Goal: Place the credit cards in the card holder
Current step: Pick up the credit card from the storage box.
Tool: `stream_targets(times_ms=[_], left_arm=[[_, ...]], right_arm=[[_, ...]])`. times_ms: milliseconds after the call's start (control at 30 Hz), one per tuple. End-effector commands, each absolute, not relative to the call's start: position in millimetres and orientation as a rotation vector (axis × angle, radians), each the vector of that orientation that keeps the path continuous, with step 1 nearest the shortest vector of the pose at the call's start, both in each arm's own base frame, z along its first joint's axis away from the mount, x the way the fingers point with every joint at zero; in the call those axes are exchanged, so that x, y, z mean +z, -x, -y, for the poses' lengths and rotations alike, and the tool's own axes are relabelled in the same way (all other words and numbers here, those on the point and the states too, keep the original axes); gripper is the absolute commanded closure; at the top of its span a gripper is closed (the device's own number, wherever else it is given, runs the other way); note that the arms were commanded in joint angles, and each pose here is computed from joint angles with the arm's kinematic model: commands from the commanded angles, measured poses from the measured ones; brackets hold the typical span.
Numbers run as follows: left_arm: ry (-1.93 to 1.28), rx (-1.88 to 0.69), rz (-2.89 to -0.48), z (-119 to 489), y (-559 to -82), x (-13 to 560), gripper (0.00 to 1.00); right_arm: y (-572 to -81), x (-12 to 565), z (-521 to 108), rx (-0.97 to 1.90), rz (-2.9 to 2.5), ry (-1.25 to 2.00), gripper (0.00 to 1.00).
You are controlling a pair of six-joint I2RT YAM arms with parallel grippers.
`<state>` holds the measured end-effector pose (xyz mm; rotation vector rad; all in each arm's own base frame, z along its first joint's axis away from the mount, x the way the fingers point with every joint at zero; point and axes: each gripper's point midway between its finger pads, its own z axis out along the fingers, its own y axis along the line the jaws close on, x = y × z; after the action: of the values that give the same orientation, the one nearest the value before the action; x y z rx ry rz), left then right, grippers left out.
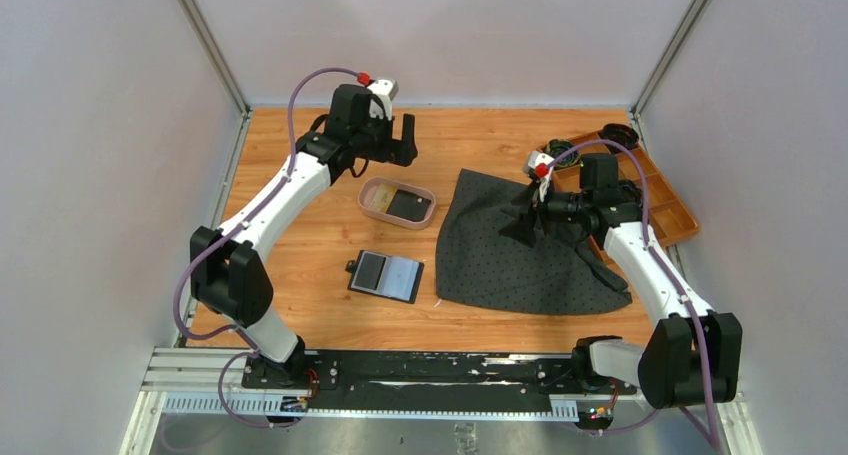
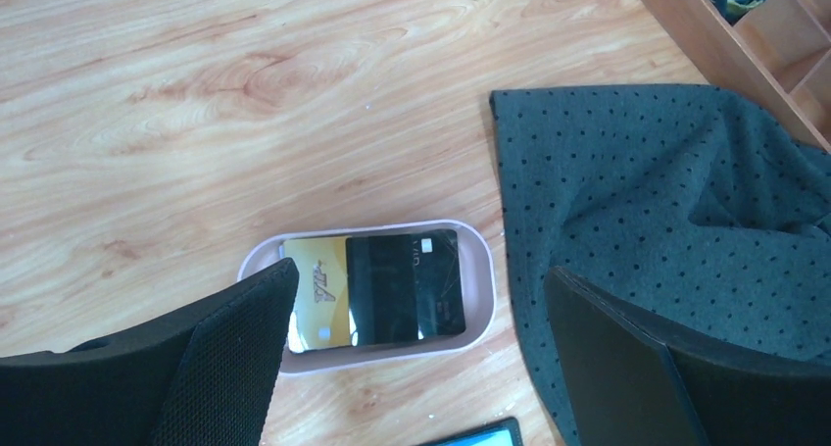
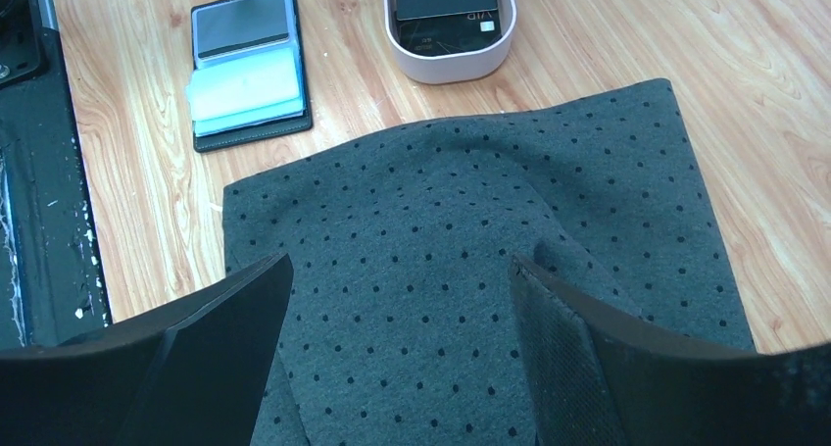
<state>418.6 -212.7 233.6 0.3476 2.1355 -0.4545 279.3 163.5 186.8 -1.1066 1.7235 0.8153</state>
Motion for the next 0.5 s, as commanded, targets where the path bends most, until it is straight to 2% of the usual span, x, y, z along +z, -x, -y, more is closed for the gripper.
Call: stream_targets(times_ms=[0,167,467], left_arm=[[-0.409,-0.451,-2.207,212.5,-415.6,217.2,0.0],[-0.414,-0.463,-2.244,211.1,-410.4,189.4,0.0],[-0.377,-0.478,-2.258,201.8,-412.7,183.8,0.0]], right_arm=[[-282.7,180.8,-156.9,0.784,-1.734,1.101,0.15],[-283.8,180.2,-155.2,0.783,-1.737,1.094,0.15],[-284.1,178.7,-154.2,0.779,-1.739,1.093,0.15]])
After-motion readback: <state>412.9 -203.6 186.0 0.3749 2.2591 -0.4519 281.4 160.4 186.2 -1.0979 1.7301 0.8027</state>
